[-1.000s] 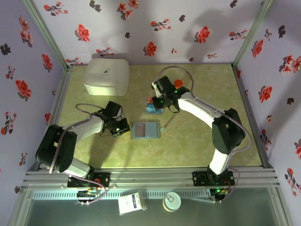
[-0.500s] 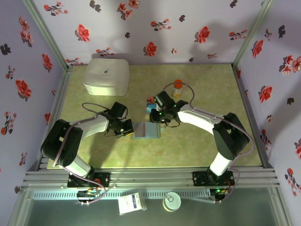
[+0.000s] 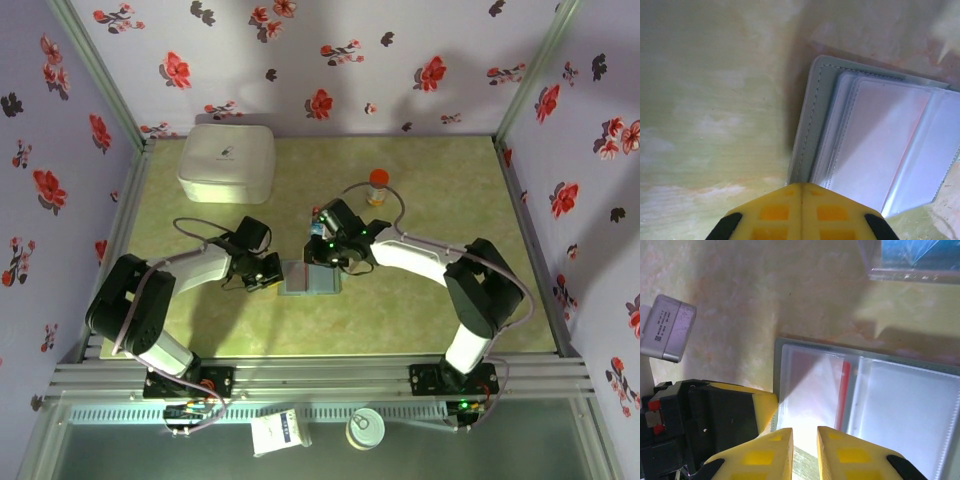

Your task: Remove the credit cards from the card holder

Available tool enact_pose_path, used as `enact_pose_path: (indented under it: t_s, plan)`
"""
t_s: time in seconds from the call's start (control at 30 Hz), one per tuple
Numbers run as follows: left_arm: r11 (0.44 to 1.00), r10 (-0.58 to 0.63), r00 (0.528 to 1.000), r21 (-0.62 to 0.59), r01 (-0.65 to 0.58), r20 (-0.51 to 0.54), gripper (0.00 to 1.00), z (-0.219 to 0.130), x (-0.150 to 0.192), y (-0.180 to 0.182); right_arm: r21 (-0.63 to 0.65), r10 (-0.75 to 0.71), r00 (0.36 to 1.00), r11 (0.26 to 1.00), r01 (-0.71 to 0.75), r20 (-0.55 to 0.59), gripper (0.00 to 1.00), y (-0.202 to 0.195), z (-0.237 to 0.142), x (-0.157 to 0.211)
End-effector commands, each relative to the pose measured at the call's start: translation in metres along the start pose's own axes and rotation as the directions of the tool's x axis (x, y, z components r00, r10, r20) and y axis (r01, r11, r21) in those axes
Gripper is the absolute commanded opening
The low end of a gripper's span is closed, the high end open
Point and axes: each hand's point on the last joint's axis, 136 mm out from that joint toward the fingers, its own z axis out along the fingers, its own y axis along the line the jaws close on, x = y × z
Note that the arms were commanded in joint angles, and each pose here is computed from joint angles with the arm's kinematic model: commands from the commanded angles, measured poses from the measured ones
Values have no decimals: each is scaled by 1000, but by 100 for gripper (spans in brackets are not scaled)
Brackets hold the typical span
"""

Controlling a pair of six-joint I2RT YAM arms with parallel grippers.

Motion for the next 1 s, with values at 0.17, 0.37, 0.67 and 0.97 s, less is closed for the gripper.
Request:
enact_pose_path:
  t_s: [0.17, 0.37, 0.67, 0.97]
  plan:
    - [999, 2, 1000, -38, -2, -13, 1, 6, 6, 9, -20, 44, 998, 999, -45, -51, 22, 8, 20, 13]
    - [999, 1, 1000, -42, -1, -17, 1, 8, 7, 12, -52, 65, 994, 996, -69, -85, 22, 11, 33, 18]
    - [999, 5, 1000, -52, -6, -25, 1, 10, 9, 15, -46, 86, 989, 995, -92, -117, 22, 5, 50, 24]
    - [997, 18, 1000, -81, -20, -26, 1, 10, 8, 19, -17, 90, 987, 996, -93, -130, 23, -4, 59, 28]
